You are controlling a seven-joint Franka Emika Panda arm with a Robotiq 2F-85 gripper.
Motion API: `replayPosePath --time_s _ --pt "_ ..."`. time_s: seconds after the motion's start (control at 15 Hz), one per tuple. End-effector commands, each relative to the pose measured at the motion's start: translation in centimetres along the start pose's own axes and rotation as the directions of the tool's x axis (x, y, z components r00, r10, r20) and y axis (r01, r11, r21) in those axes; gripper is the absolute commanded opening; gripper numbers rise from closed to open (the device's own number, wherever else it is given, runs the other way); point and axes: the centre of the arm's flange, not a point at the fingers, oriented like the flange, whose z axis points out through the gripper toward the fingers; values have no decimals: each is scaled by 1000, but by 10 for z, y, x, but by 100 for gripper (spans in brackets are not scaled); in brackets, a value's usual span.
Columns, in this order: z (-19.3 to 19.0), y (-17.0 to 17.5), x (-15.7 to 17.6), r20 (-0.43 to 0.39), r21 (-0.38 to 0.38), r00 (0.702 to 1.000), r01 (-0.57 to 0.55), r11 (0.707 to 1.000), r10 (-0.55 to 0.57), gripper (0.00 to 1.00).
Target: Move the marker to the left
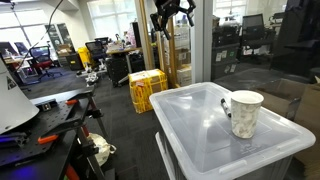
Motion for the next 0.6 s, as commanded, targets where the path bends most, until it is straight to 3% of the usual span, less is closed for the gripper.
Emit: replayPosePath --time_s 0.0,0.53 --pt "22 26 14 5 32 997 81 996 -81 100" --pt "65 44 30 29 85 989 142 986 -145 100"
